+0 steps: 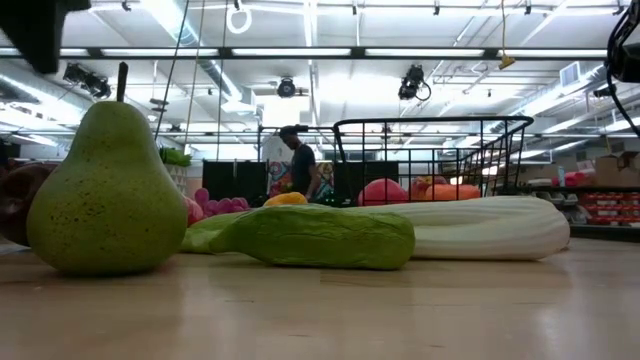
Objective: Build produce basket
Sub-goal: Put the pear into the wire basket
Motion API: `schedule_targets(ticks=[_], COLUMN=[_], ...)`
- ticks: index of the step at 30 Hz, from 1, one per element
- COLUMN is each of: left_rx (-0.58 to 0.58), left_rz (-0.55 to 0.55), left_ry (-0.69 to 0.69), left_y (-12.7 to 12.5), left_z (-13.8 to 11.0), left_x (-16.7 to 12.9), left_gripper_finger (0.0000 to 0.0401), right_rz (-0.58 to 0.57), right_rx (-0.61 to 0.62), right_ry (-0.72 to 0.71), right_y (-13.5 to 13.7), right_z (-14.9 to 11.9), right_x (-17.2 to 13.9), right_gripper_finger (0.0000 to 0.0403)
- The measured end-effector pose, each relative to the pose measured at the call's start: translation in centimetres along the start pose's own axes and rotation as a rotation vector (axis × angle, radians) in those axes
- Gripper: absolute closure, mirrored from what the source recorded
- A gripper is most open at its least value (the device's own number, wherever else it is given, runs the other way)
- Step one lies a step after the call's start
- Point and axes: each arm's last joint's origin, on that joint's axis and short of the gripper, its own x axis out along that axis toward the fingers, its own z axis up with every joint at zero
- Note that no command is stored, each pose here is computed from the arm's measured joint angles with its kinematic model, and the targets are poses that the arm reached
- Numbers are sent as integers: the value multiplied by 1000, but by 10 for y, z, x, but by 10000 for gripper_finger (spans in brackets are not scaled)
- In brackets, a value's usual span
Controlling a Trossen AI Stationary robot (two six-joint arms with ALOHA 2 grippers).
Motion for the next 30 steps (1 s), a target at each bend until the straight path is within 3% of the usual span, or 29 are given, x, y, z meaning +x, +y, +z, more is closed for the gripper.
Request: schedule_targets(ticks=[13, 30], left_rx=[-130, -225], left_rz=[75, -224], left_ry=[24, -183], left_y=[5, -22], left_z=[18, 44], left_x=[38, 36], left_gripper_finger=[3, 3], right_rz=[1, -1], right_rx=[-2, 1], right_ry=[1, -5], right_y=[1, 1], right_z=[0, 0], right_x=[0, 1], right_gripper_finger=[156, 156])
